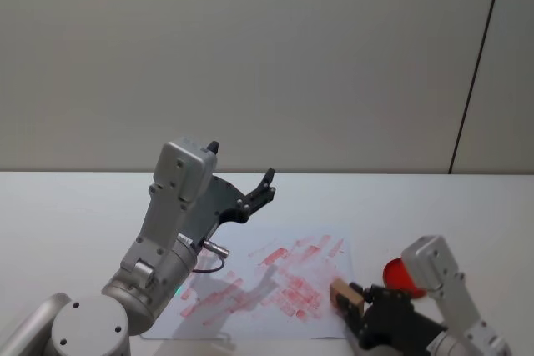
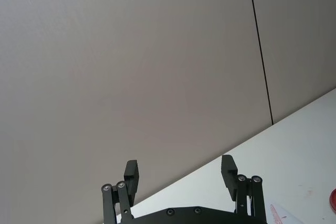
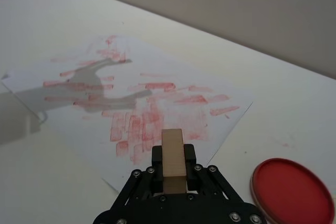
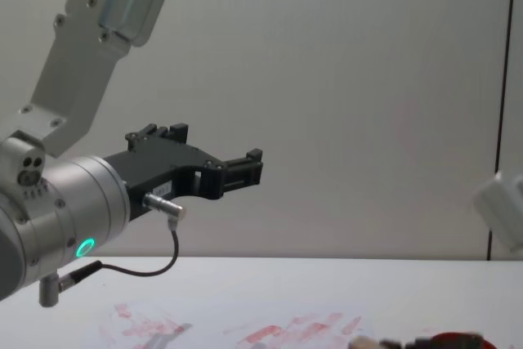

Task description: Use the one hand to pick up the stamp and affix it onto the A4 paper.

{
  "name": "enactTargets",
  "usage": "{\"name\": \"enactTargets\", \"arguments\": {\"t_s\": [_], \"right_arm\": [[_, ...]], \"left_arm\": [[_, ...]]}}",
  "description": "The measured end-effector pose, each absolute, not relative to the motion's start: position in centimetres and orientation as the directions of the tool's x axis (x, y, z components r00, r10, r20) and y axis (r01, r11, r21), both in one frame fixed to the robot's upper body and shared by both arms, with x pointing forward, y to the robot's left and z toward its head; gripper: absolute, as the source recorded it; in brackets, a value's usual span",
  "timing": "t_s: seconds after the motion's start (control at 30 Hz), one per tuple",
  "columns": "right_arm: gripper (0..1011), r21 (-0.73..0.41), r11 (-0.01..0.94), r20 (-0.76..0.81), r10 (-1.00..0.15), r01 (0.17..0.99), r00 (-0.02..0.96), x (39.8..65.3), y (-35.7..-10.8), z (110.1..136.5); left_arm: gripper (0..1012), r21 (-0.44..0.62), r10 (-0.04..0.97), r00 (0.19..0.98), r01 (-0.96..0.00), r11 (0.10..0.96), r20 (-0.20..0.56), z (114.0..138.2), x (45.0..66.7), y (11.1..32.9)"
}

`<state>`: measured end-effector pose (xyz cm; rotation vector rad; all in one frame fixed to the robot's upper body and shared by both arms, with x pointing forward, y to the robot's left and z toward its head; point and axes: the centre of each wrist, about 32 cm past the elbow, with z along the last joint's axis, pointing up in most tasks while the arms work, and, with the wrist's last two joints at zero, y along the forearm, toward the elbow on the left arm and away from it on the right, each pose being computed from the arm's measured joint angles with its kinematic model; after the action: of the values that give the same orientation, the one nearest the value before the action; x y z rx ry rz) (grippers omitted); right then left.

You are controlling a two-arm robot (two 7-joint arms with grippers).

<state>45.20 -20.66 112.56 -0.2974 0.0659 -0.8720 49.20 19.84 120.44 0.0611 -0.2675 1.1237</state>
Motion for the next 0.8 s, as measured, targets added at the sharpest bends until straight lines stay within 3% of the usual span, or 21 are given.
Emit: {"name": "enactTargets", "arguments": {"t_s": [0.37,0.8], "right_arm": [[217,-0.177,0.556,0.051,-0.819,0.812,0.572,45.9,-21.6,114.6],[217,-0.168,0.494,0.045,-0.861,0.853,0.507,46.4,-23.4,115.1]], "left_arm": [[1002,-0.086,0.882,0.404,-0.897,0.434,0.242,120.4,49.2,19.8],[1002,-0.086,0.882,0.404,-0.897,0.434,0.243,120.4,49.2,19.8]]}}
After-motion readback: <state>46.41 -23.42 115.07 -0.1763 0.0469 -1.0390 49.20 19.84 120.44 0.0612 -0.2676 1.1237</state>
